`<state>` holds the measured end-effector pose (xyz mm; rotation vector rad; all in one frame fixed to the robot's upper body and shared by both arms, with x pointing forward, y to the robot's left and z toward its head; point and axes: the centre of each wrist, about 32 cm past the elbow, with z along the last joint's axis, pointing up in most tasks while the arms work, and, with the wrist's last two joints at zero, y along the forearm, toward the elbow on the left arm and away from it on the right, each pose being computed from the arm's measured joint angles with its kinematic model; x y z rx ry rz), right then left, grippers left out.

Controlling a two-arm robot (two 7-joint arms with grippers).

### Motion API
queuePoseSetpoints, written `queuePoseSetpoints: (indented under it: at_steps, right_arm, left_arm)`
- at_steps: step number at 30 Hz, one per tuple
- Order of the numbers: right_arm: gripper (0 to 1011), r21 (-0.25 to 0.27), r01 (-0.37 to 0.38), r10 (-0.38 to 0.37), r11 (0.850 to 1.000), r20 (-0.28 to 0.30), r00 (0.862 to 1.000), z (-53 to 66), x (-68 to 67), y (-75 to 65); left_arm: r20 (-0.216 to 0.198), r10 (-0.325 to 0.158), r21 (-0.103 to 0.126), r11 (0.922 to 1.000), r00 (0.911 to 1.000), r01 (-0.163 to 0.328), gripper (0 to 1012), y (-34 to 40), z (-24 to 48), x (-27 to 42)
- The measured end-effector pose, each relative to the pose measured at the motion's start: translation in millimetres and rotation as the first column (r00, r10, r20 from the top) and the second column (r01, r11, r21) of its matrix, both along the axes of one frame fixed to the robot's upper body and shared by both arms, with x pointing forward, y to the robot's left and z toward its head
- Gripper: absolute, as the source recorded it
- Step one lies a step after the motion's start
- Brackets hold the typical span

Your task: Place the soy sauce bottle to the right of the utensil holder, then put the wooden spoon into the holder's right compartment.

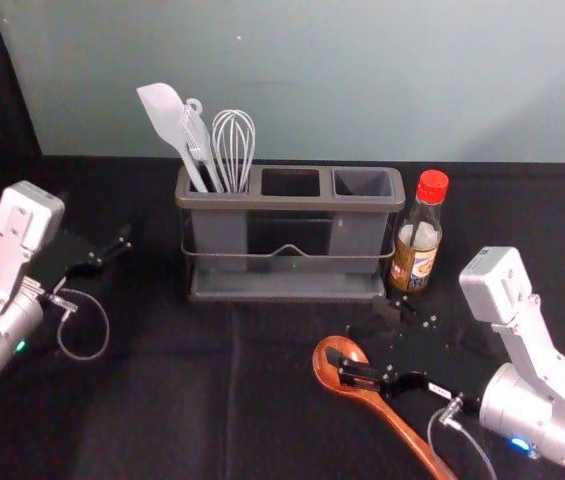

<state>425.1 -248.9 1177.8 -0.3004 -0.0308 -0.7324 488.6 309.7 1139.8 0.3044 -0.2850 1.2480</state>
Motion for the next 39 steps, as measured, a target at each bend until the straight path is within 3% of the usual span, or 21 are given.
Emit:
queuePoseSetpoints:
  at_steps: [8, 13, 18, 21, 24, 31, 39]
  right_arm:
    - [1004, -0.005, 0.002, -0.002, 1.0, 0.002, 1.0, -0.2, -0.3, 0.5]
    - [1004, -0.123, 0.06, -0.058, 0.991, 0.021, 0.998, 5.5, -10.6, 15.1]
    - [1004, -0.233, 0.125, -0.134, 0.964, -0.021, 0.991, 15.8, -20.3, 34.2]
    - [1004, -0.316, 0.172, -0.199, 0.933, -0.054, 0.979, 24.6, -24.8, 49.2]
    - [1004, -0.345, 0.19, -0.235, 0.919, -0.094, 0.967, 31.4, -24.0, 56.8]
    - [1004, -0.364, 0.2, -0.274, 0.909, -0.162, 0.948, 43.3, -14.0, 64.9]
    - [1004, -0.333, 0.173, -0.256, 0.927, -0.225, 0.94, 44.2, 1.2, 67.5]
  left_arm:
    - [0.0, 0.0, 0.0, 1.0, 1.0, 0.0, 1005, 0.0, 0.0, 0.0]
    - [0.0, 0.0, 0.0, 1.0, 1.0, 0.0, 1005, 0.0, 0.0, 0.0]
    - [0.0, 0.0, 0.0, 1.0, 1.0, 0.0, 1005, 0.0, 0.0, 0.0]
    - [0.0, 0.0, 0.0, 1.0, 1.0, 0.0, 1005, 0.0, 0.0, 0.0]
    - [0.0, 0.0, 0.0, 1.0, 1.0, 0.0, 1005, 0.0, 0.0, 0.0]
    - [0.0, 0.0, 0.0, 1.0, 1.0, 0.0, 1005, 0.0, 0.0, 0.0]
    - [0.0, 0.0, 0.0, 1.0, 1.0, 0.0, 1005, 0.0, 0.0, 0.0]
